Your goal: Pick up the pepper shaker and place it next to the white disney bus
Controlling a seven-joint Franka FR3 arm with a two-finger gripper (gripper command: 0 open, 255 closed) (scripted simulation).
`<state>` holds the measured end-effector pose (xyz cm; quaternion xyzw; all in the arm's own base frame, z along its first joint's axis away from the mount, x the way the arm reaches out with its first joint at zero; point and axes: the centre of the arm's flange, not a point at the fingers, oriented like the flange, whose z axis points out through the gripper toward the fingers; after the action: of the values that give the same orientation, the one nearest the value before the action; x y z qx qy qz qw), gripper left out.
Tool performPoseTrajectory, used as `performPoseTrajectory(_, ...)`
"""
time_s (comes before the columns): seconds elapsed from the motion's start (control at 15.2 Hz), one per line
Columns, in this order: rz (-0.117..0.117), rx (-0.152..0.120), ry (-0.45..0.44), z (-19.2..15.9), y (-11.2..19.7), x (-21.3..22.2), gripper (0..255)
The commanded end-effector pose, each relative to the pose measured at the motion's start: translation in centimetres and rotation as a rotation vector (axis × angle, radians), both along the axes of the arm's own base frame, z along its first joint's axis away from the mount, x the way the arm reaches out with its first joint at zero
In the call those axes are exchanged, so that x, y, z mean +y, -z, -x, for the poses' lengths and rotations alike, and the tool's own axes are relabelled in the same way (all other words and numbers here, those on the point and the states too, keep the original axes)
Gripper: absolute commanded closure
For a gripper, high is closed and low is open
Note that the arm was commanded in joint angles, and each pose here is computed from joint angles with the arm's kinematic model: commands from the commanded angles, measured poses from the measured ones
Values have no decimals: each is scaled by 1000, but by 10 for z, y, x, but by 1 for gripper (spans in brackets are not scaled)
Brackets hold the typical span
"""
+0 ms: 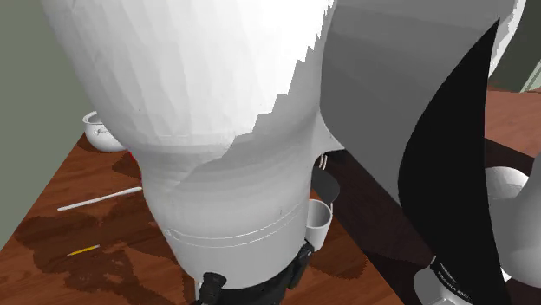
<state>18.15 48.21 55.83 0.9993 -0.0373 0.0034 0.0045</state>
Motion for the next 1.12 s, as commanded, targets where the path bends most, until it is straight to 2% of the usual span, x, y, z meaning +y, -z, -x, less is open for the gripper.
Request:
performPoseTrajectory(0.0,0,0,2,25,0,15,255)
performPoseTrajectory(0.2,0,0,2,58,0,34,255)
performPoseTrajectory(1.06,0,0,2,58,69,34,255)
